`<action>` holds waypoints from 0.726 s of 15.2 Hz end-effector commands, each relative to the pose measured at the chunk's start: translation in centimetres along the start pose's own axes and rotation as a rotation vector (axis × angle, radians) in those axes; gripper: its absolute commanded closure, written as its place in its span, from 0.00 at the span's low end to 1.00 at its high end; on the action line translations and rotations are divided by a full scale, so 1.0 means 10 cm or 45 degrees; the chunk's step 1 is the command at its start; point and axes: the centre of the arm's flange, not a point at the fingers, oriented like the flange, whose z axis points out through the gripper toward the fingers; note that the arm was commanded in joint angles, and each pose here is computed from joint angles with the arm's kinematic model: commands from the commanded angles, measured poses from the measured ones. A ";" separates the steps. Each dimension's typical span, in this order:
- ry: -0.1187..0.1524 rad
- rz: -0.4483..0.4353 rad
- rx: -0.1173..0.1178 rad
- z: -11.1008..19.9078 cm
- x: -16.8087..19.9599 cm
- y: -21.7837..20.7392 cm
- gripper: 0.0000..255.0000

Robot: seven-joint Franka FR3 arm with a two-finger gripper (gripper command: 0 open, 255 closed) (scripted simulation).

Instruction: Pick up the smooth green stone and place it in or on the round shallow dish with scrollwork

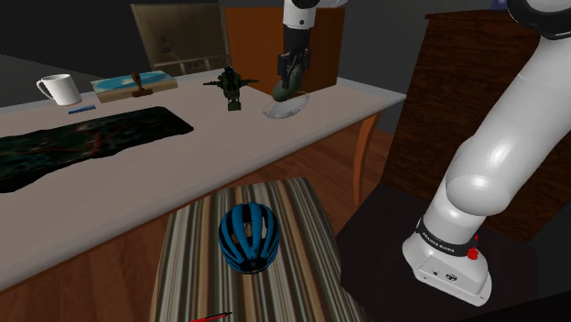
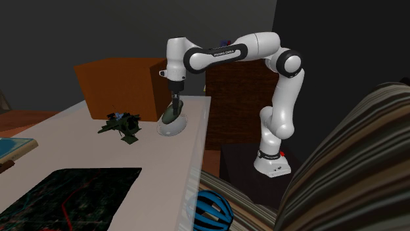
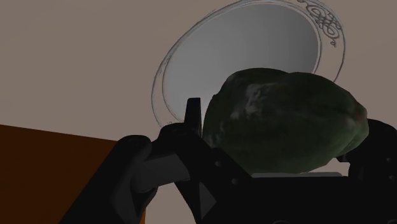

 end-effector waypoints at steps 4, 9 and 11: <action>0.001 0.000 0.000 0.00 0.00 0.00 0.00; 0.001 0.000 0.000 -0.27 0.00 0.00 0.00; 0.001 0.000 0.000 -0.50 0.00 0.00 0.00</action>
